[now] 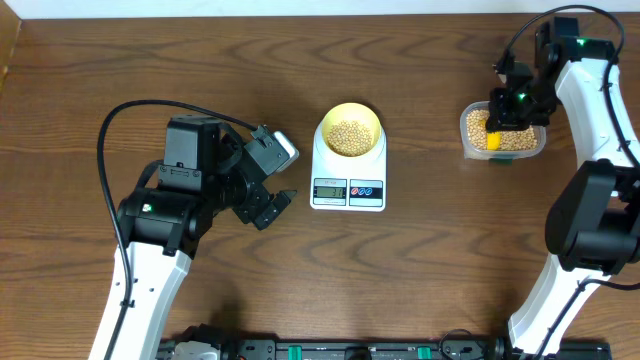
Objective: Scoop item into bowl and weigh 50g on scale
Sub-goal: 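Dip the scoop into the soybeans and lift a second scoopful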
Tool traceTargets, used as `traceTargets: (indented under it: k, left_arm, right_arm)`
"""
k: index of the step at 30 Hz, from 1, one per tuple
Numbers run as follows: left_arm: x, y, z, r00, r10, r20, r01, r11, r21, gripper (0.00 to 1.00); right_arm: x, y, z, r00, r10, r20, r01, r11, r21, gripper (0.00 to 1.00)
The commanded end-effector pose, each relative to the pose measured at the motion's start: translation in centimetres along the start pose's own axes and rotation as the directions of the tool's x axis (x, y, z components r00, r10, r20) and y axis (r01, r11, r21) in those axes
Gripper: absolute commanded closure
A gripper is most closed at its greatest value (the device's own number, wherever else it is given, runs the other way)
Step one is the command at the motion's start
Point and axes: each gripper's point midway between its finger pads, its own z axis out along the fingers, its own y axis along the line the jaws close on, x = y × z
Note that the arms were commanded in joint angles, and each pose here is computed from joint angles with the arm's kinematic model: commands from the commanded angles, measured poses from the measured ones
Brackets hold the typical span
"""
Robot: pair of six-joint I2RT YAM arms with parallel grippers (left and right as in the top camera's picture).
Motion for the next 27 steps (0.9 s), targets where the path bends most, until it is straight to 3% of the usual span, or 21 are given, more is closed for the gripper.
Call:
traceTargets:
  k: [1, 14, 27]
  left_arm:
    - [0.1, -0.2, -0.2, 1.000, 0.003, 0.006, -0.003, 1.000, 0.004, 0.06]
    - [0.1, -0.2, -0.2, 1.000, 0.003, 0.006, -0.003, 1.000, 0.004, 0.06]
    - [0.1, -0.2, -0.2, 1.000, 0.003, 0.006, -0.003, 1.000, 0.004, 0.06]
  right_arm:
    - [0.5, 0.3, 0.8, 0.997, 0.072, -0.022, -0.074, 0.994, -0.087, 0.99]
    - [-0.4, -4.2, -2.9, 0.965, 0.252, 0.078, -0.223, 0.938, -0.266, 0.99]
    - [-1.0, -6.2, -6.3, 0.927, 0.338, 0.160, -0.236, 0.861, -0.450, 0.99]
